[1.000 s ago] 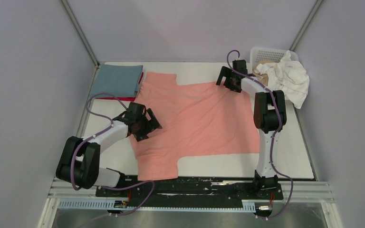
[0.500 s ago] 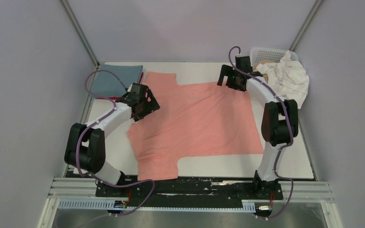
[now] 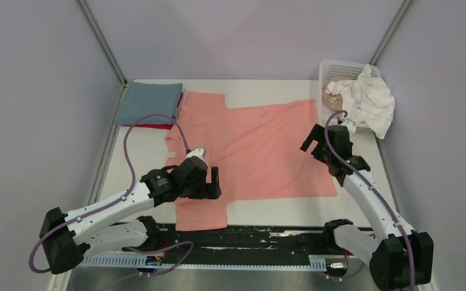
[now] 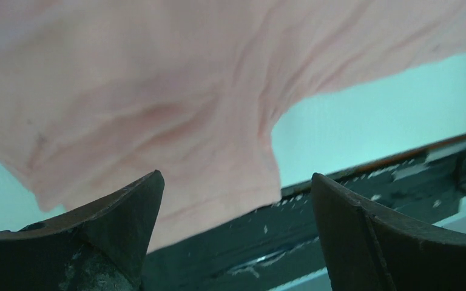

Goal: Fold and stack the t-shirts
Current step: Grab the side of the flattened tshirt closest away from the robot with both arms, then fold the flattened tshirt in 1/3 of the way

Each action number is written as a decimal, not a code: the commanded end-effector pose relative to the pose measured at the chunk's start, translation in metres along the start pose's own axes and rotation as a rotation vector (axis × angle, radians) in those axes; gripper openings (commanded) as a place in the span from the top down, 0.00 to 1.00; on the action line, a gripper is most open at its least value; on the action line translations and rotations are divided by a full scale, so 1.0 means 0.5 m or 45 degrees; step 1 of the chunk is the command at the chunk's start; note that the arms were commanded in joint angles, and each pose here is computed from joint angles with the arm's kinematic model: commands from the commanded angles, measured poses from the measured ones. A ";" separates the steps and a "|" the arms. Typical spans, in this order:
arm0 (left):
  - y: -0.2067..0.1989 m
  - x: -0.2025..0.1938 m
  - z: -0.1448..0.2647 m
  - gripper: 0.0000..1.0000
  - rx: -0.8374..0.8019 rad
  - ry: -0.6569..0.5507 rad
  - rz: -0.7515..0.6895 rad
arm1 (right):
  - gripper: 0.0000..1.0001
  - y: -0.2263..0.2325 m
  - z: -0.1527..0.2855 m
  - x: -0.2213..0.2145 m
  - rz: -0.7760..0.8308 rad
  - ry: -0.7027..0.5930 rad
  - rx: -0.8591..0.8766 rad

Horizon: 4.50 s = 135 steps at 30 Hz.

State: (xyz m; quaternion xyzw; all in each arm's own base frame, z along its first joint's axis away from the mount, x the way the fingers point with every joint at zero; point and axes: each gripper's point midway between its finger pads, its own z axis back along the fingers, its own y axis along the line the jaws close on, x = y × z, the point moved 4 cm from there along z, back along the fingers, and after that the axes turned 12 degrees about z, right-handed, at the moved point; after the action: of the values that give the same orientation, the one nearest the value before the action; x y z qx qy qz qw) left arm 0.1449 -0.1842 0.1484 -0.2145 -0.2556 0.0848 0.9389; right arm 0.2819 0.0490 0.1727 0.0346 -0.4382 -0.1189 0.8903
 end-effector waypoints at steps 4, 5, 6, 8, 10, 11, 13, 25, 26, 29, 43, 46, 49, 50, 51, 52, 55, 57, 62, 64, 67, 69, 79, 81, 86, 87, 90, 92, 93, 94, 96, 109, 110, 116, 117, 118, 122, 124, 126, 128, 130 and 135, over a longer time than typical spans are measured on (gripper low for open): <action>0.104 -0.167 0.016 0.04 0.286 0.277 0.035 | 0.00 -0.053 0.037 -0.038 -0.175 -0.125 -0.116; 0.110 -0.173 0.017 0.09 0.308 0.285 0.033 | 0.00 -0.055 0.039 -0.042 -0.173 -0.129 -0.116; 0.113 -0.177 0.015 0.11 0.324 0.291 0.049 | 0.00 -0.056 0.041 -0.044 -0.168 -0.132 -0.115; 0.127 -0.190 0.008 0.16 0.365 0.313 0.069 | 0.00 -0.062 0.043 -0.049 -0.162 -0.138 -0.129; 0.142 -0.204 0.001 0.26 0.400 0.339 0.091 | 0.00 -0.070 0.043 -0.058 -0.169 -0.134 -0.152; 0.147 -0.215 -0.004 0.33 0.405 0.362 0.116 | 0.00 -0.072 0.042 -0.065 -0.183 -0.125 -0.158; 0.151 -0.230 -0.014 0.37 0.394 0.388 0.148 | 0.00 -0.074 0.040 -0.079 -0.204 -0.106 -0.160; 0.169 -0.212 -0.062 0.70 0.481 0.219 0.181 | 0.00 -0.100 0.078 -0.137 -0.277 -0.041 -0.199; 0.166 -0.210 -0.062 0.85 0.478 0.218 0.177 | 0.00 -0.101 0.081 -0.147 -0.294 -0.025 -0.199; 0.166 -0.199 -0.053 1.00 0.497 0.194 0.156 | 0.00 -0.108 0.087 -0.176 -0.350 0.024 -0.220; 0.093 -0.143 -0.001 1.00 0.128 0.101 0.047 | 0.21 -0.145 0.043 -0.295 -0.611 0.134 -0.395; 0.088 -0.142 0.006 1.00 0.091 0.107 0.039 | 0.38 -0.143 0.025 -0.308 -0.611 0.131 -0.374; 0.088 -0.141 0.011 1.00 0.083 0.103 0.040 | 0.53 -0.145 0.013 -0.315 -0.638 0.124 -0.384; 0.087 -0.139 0.013 1.00 0.078 0.100 0.041 | 0.58 -0.146 0.011 -0.316 -0.638 0.119 -0.388; 0.088 -0.139 0.015 1.00 0.080 0.101 0.039 | 0.63 -0.145 0.009 -0.312 -0.637 0.110 -0.385; 0.087 -0.137 0.017 1.00 0.079 0.096 0.039 | 0.67 -0.145 0.009 -0.309 -0.626 0.105 -0.383; 0.091 -0.134 0.019 1.00 0.095 0.088 0.032 | 0.83 -0.151 0.009 -0.302 -0.588 0.077 -0.398; 0.090 -0.132 0.021 1.00 0.093 0.084 0.028 | 1.00 -0.148 0.012 -0.291 -0.571 0.057 -0.377; 0.098 -0.146 0.039 1.00 0.114 0.165 0.020 | 1.00 -0.140 0.061 -0.246 -0.597 0.008 -0.338; 0.101 -0.156 0.050 1.00 0.116 0.218 0.031 | 1.00 -0.140 0.099 -0.218 -0.610 -0.033 -0.330; 0.091 -0.178 0.067 1.00 0.068 0.335 0.045 | 1.00 -0.120 0.144 -0.185 -0.671 -0.076 -0.221; 0.082 -0.190 0.075 1.00 0.032 0.402 0.043 | 1.00 -0.102 0.163 -0.178 -0.699 -0.048 -0.142; 0.049 -0.200 0.106 1.00 -0.133 0.494 0.025 | 1.00 -0.121 0.225 -0.193 -0.721 -0.039 -0.160; 0.031 -0.177 0.099 1.00 -0.180 0.393 0.026 | 1.00 -0.109 0.208 -0.193 -0.683 -0.030 -0.116; 0.002 -0.116 0.058 1.00 -0.238 0.295 0.050 | 1.00 -0.092 0.153 -0.206 -0.602 0.065 -0.112; -0.003 -0.089 0.051 1.00 -0.243 0.250 0.085 | 1.00 -0.088 0.143 -0.202 -0.587 0.068 -0.106; -0.005 -0.038 0.034 1.00 -0.225 0.156 0.074 | 1.00 -0.083 0.117 -0.174 -0.517 0.037 -0.122; -0.016 -0.001 0.028 1.00 -0.258 0.089 0.092 | 1.00 -0.079 0.095 -0.147 -0.457 0.016 -0.148; -0.010 0.017 0.024 1.00 -0.248 0.059 0.111 | 1.00 -0.078 0.087 -0.139 -0.436 0.021 -0.163; -0.013 0.032 0.021 1.00 -0.243 0.044 0.123 | 1.00 -0.073 0.076 -0.124 -0.412 0.013 -0.166; -0.011 0.070 0.013 1.00 -0.228 -0.014 0.162 | 1.00 -0.067 0.056 -0.102 -0.385 0.011 -0.188; 0.027 0.228 -0.052 1.00 -0.085 -0.150 0.289 | 1.00 -0.050 -0.045 -0.018 -0.285 0.023 -0.313; 0.031 0.239 -0.058 1.00 -0.070 -0.156 0.294 | 1.00 -0.047 -0.054 -0.013 -0.267 0.030 -0.314; 0.051 0.276 -0.090 1.00 -0.002 -0.157 0.332 | 1.00 -0.042 -0.103 -0.004 -0.232 0.094 -0.350; 0.051 0.283 -0.092 1.00 -0.001 -0.160 0.336 | 1.00 -0.042 -0.111 -0.004 -0.230 0.102 -0.355; 0.055 0.282 -0.103 1.00 0.010 -0.136 0.335 | 1.00 -0.042 -0.119 -0.004 -0.226 0.108 -0.362; 0.061 0.301 -0.134 0.98 0.054 -0.108 0.334 | 1.00 -0.044 -0.149 0.002 -0.221 0.119 -0.393; 0.064 0.317 -0.152 0.92 0.085 -0.107 0.333 | 0.99 -0.047 -0.164 0.003 -0.224 0.117 -0.419; 0.066 0.336 -0.170 0.80 0.124 -0.106 0.339 | 0.96 -0.051 -0.182 0.007 -0.222 0.110 -0.448; 0.073 0.351 -0.191 0.56 0.180 -0.095 0.345 | 0.94 -0.059 -0.205 0.014 -0.203 0.105 -0.486; 0.082 0.371 -0.205 0.27 0.254 -0.092 0.364 | 0.86 -0.064 -0.222 0.034 -0.176 0.089 -0.515; 0.070 0.436 -0.173 0.00 0.318 -0.196 0.362 | 0.04 -0.045 -0.204 0.066 -0.152 0.066 -0.425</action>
State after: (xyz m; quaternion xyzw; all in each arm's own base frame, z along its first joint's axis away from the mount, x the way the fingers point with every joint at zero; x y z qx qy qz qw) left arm 0.3650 -0.1402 0.1311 -0.1514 -0.2402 0.2503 0.9256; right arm 0.3590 0.0154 0.0938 -0.1012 -0.3277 -0.2531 0.9046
